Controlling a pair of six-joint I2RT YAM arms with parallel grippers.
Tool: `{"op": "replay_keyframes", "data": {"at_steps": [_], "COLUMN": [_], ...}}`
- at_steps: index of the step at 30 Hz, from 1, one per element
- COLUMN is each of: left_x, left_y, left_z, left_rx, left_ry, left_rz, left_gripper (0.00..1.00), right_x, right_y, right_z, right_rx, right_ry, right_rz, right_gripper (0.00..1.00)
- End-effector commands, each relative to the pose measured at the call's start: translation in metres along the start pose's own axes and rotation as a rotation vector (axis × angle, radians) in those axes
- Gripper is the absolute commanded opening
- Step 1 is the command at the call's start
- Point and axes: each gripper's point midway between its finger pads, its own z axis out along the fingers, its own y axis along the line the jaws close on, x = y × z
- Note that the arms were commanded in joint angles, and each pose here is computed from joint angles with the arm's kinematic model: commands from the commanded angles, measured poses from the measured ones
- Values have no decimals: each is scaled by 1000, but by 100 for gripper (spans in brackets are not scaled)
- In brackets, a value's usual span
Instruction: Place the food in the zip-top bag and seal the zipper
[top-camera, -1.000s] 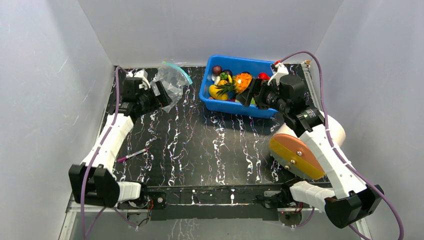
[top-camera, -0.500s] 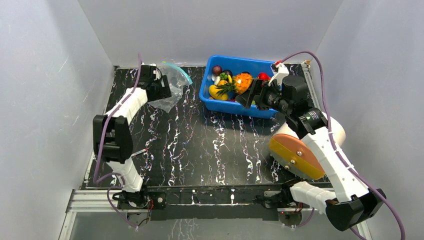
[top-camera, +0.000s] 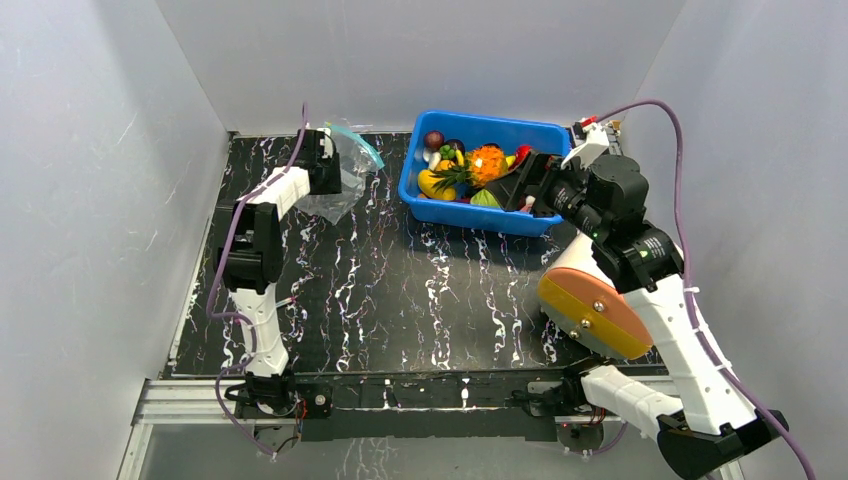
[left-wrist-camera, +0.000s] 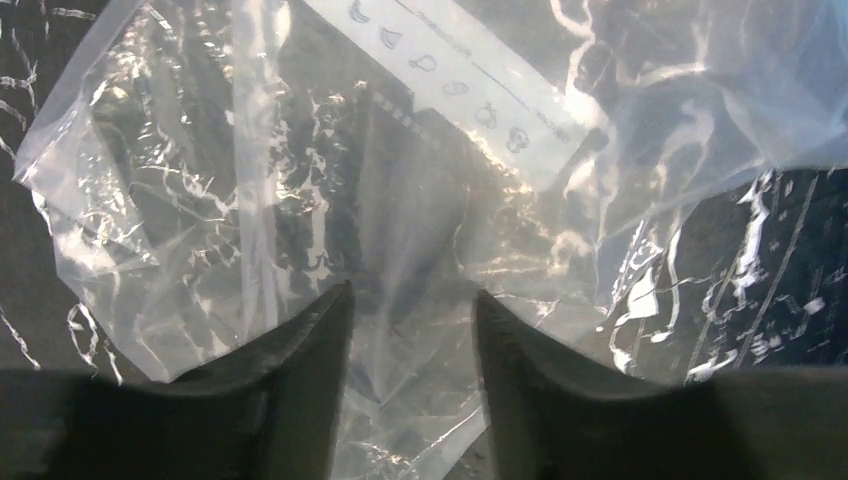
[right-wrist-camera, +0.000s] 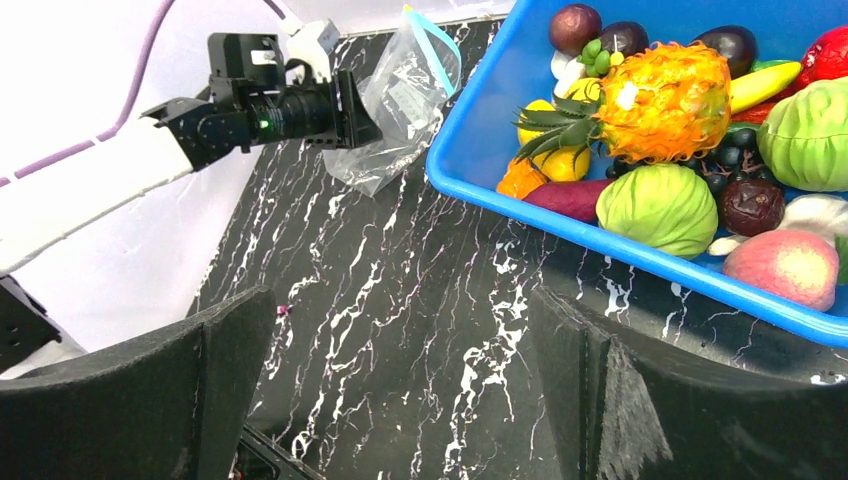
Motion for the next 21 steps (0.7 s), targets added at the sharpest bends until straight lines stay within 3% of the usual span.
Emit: {"op": "replay_keyframes", "data": {"at_steps": [1,4,6,10,21], "left_x": [-13,-4,0,11,93], "left_y": [-10,-17,-18,-19,-45], "left_z": [-7,-22,-37,-77,-168], "left_rx": [60,106,121,142,285], "left_ry": [-28,9,14,2,46], "left_rz": [19,4,-11,-44,-55], "left_gripper": [29,6,0,0,0], "right_x": [-21,-13,-8,0,33], "right_y": [7,4,2,-3,-12], "right_z": [-10,-12,-13,-18,-25], "right_rx": [-13,-8,2,22,20], "right_ry": [-90,-70,-55,-33,21], "right_rz": [20,24,19,15,52], "right_gripper": [97,97,97,97,97]}}
